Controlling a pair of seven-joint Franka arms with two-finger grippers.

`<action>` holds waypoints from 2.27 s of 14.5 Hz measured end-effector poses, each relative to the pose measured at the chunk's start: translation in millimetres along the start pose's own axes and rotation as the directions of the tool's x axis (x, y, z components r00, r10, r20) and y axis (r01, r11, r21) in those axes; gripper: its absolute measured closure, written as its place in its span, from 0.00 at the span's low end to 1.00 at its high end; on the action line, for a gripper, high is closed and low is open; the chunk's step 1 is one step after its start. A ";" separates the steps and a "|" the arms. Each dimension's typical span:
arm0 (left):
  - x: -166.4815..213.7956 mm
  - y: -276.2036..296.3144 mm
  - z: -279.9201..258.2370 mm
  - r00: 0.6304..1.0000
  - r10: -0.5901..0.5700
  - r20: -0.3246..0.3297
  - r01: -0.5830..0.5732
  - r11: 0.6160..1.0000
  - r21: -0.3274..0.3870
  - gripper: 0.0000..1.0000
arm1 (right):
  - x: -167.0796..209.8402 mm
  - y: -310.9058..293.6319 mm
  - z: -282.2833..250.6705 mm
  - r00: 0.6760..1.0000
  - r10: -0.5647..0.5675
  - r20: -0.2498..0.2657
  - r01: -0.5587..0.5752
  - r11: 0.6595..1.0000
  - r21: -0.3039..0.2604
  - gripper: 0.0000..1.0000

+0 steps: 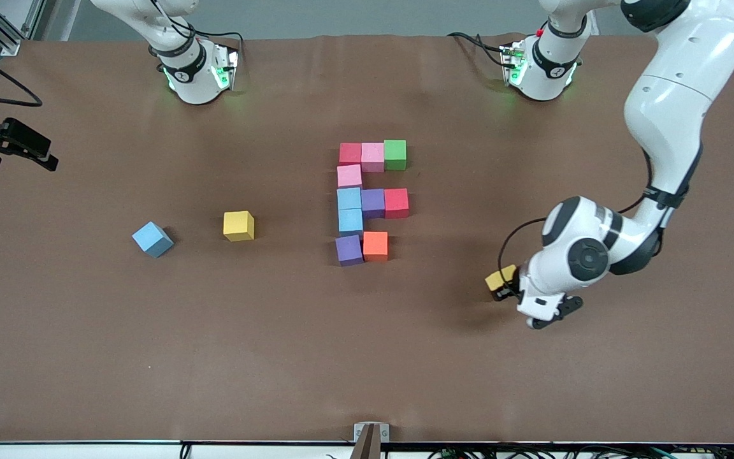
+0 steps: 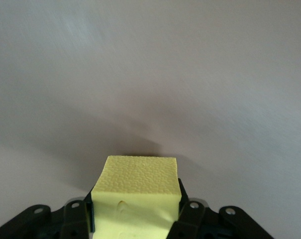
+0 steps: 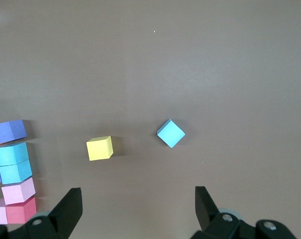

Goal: Arrange 11 blocks into digit 3
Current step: 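Carry the yellow cube with the left gripper toward the orange cube, then lower the yellow cube beside the orange cube with the left gripper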

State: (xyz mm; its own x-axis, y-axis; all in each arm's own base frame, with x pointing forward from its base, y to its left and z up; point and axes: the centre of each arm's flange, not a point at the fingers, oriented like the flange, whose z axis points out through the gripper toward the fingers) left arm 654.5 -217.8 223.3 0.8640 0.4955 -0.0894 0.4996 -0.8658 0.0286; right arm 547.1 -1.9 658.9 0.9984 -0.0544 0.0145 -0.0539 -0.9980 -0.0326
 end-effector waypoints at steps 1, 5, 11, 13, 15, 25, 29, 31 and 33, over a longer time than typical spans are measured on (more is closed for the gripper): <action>-14.1 12.8 0.6 0.999 -0.054 0.000 0.054 0.999 0.001 0.44 | 0.0 0.0 0.0 1.000 0.000 0.000 0.000 1.000 0.000 0.00; -71.7 59.5 3.8 0.970 -0.244 -0.005 0.244 0.970 0.004 0.44 | 0.0 -0.2 0.0 1.000 0.000 0.000 0.000 1.000 0.000 0.00; -101.3 85.8 5.2 0.856 -0.518 0.004 0.517 0.855 -0.044 0.44 | 0.0 -0.4 0.0 1.000 -0.001 0.000 0.001 1.000 0.000 0.00; -109.8 93.6 12.1 0.791 -0.612 0.004 0.611 0.790 -0.057 0.44 | 0.0 -0.5 0.0 1.000 -0.001 0.000 0.001 1.000 0.000 0.00; -125.9 103.5 22.7 0.724 -0.690 -0.012 0.688 0.724 -0.055 0.44 | 0.0 -0.6 0.0 1.000 -0.001 0.000 0.001 1.000 0.000 0.00; -164.4 125.4 29.0 0.470 -0.883 -0.005 0.881 0.470 -0.063 0.44 | 0.0 -0.6 0.0 1.000 -0.001 0.000 0.001 1.000 0.000 0.00; -186.4 134.7 32.1 0.472 -0.882 -0.006 0.880 0.471 -0.059 0.44 | 0.0 -0.7 0.0 1.000 -0.001 0.000 0.001 1.000 0.000 0.00; -187.9 134.8 34.4 0.472 -0.882 -0.008 0.880 0.472 -0.056 0.44 | 0.0 -0.6 0.0 1.000 -0.001 0.000 0.001 1.000 0.000 0.00; -187.6 134.1 37.3 0.470 -0.883 -0.009 0.881 0.469 -0.052 0.44 | 0.0 -0.6 0.0 1.000 -0.001 0.000 0.001 1.000 0.000 0.00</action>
State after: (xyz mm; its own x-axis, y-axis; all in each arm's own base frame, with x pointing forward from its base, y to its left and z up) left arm 557.0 -429.4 206.8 -0.0346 0.9977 -0.0581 0.9993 0.0339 -0.0133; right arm 547.1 -1.2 658.9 0.9985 -0.0532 0.0145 -0.0528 -0.9981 -0.0326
